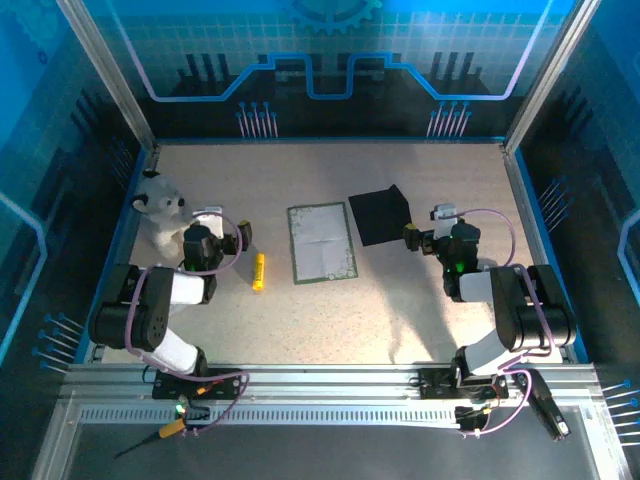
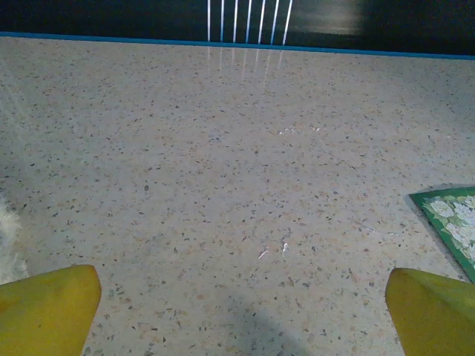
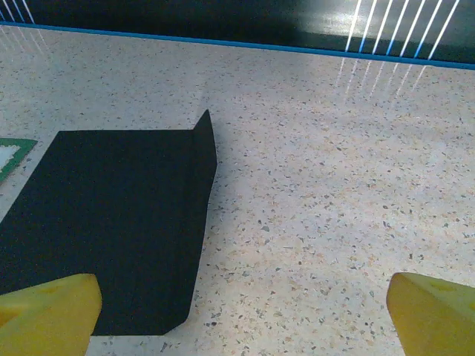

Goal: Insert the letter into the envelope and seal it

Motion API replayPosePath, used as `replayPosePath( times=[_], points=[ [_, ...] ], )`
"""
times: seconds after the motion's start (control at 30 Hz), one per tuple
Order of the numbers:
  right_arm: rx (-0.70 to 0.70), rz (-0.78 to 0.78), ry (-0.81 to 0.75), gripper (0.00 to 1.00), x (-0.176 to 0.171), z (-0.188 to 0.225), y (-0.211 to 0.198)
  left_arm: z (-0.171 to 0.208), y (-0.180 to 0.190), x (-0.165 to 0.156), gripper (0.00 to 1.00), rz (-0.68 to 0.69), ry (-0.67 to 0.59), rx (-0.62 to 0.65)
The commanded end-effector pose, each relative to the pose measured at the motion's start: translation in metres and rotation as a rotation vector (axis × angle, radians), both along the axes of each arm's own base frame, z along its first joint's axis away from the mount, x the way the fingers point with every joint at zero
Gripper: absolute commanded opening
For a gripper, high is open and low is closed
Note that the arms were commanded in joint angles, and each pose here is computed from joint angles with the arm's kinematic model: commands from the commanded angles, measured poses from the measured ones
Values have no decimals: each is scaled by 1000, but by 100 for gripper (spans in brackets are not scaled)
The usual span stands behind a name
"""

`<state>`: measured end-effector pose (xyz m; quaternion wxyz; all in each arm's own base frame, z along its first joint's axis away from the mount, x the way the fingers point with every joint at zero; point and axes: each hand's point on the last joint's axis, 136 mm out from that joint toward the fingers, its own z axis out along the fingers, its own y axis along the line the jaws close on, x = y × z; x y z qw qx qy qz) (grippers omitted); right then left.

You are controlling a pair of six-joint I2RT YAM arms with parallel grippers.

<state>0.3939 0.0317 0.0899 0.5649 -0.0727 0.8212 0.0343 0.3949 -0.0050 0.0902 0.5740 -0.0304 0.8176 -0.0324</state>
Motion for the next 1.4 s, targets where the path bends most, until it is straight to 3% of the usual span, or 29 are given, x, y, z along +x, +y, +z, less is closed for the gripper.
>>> replayPosePath(
  times=[0.0,1.13,1.37],
  points=[
    [-11,14,-24,100,5,7,4,5,-1,4,99,-17,-13,-8],
    [20,-16,-41,100,2,10,-4,6,-1,5,99,-16,-8,-9],
    [66,-66,-99,100,-8,17,-18,25,1,10,99,-6,46,-9]
  ],
)
